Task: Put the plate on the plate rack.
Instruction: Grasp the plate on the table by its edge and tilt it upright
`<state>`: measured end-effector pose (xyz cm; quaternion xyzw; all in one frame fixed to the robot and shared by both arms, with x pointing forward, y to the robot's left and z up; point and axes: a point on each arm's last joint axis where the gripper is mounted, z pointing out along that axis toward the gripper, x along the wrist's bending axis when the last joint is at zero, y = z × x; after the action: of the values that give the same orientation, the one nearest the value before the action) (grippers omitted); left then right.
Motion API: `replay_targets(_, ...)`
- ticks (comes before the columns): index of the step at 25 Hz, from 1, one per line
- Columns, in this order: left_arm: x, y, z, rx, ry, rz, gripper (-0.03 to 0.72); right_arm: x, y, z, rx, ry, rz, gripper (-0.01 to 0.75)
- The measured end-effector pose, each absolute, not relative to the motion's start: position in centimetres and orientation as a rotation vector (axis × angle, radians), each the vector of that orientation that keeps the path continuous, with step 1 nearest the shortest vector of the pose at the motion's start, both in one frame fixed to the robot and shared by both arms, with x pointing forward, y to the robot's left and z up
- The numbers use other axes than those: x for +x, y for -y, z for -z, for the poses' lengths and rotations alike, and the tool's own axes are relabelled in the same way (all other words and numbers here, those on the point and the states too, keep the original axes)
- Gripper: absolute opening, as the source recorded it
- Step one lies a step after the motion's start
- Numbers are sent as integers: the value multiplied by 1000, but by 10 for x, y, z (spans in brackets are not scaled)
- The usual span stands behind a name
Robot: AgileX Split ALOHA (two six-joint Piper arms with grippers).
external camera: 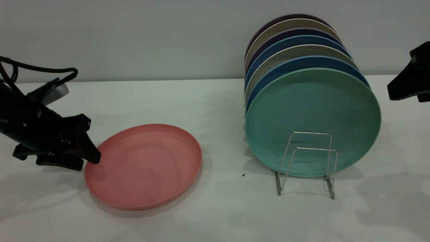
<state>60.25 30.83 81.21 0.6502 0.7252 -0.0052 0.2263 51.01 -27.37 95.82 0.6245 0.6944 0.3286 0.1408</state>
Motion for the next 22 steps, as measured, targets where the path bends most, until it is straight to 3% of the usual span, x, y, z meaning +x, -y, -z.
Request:
replay_targets(9,601,-303,-797,1813,-2012,51,384,511,274,-959,1799,-1999,-953,478)
replay_targets(12,601,-303,-797,1813,-2012,51,310,511,274,-959,1796,-1997,-951,457)
replay_targets(19,602,-303,-797,1820,-2007,44,57,511,274,-959,1795,-1998,-951,410)
replay_targets(22,602,-303,-797,1824,-2002,42,15,511,274,-959,1795,-1998,-951,405)
